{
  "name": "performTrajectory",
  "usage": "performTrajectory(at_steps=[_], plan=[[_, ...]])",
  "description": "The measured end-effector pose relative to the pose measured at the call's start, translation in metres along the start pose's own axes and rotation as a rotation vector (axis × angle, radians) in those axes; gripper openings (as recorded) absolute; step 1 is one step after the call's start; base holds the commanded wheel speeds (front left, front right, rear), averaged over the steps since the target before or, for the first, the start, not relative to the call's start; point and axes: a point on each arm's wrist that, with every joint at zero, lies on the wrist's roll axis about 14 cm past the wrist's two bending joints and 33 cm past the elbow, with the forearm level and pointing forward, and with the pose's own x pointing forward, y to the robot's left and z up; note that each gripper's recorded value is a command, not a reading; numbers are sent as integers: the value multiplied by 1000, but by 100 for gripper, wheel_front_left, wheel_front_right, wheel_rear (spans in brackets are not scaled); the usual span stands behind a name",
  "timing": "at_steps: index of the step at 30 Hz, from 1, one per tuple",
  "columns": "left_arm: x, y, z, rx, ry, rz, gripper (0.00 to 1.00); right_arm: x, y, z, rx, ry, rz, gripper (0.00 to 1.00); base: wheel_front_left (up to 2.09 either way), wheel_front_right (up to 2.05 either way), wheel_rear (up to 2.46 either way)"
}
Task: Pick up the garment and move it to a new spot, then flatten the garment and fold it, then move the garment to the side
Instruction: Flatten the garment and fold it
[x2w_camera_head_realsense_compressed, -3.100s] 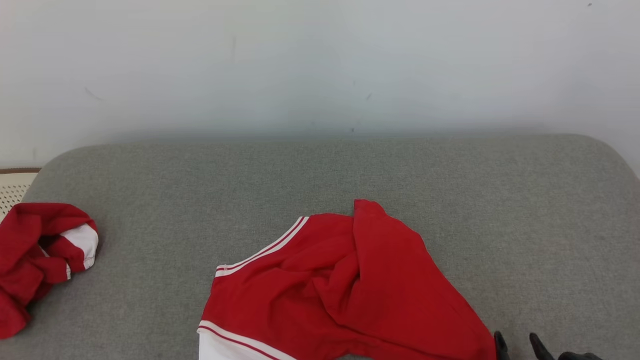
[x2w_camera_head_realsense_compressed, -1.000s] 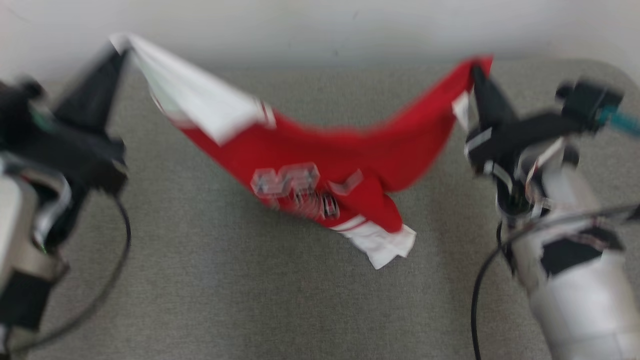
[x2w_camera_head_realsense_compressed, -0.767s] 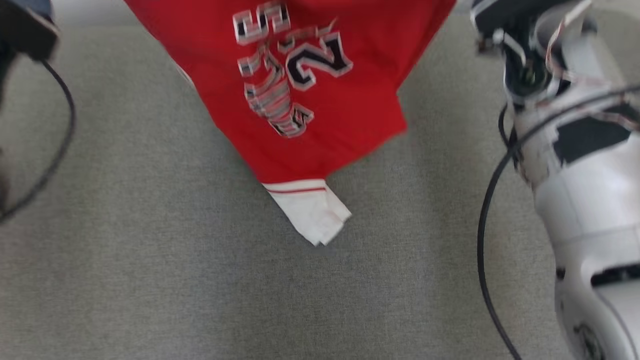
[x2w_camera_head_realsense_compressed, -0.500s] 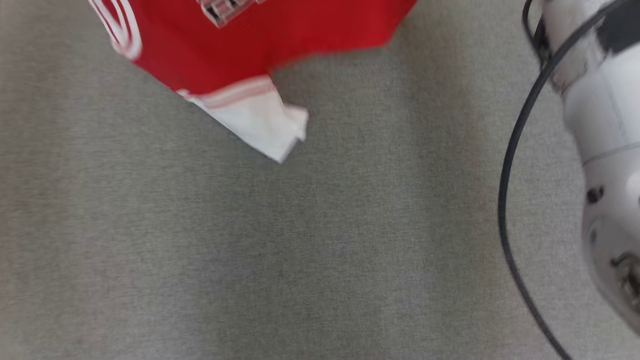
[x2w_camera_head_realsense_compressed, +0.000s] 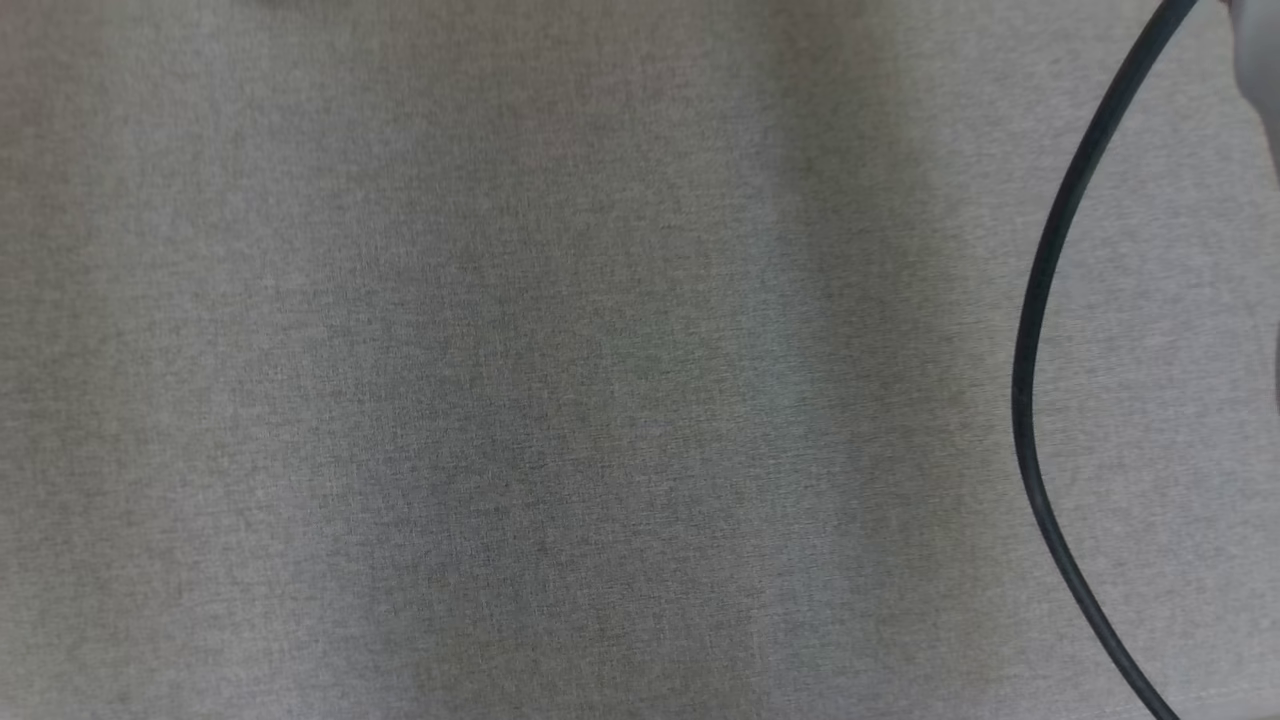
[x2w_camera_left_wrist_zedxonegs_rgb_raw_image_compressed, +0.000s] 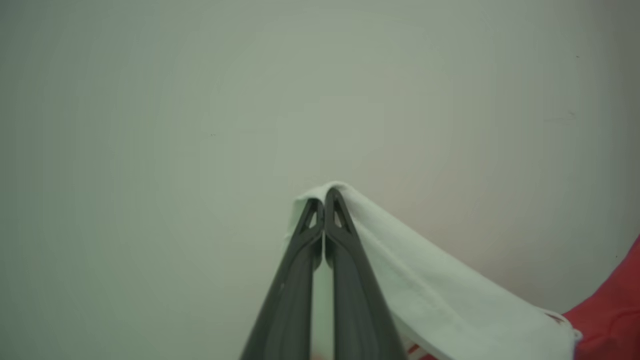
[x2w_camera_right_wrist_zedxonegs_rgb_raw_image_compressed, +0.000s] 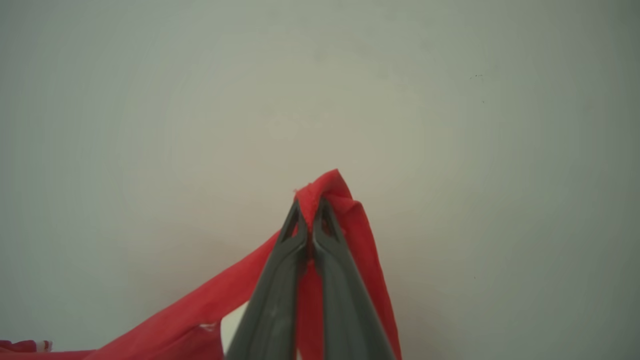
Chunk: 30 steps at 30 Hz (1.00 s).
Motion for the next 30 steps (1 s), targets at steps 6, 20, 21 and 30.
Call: performTrajectory(at_steps=[6,20,21,30], plan=[[-9,12,-50,-58,53,45,0,6,-8,-44,-6,60,-10,0,0,0,0],[-94,9,-148,-193,180,72,0,-58,10,-180,14,344,81,0,0,0,0],[-105,8,-151,-212,192,85,0,-69,11,-187,35,360,84,0,0,0,0],[-217,-33,-140,-376,280,179,0,-184,-11,-211,227,478,20,0,0,0,0]])
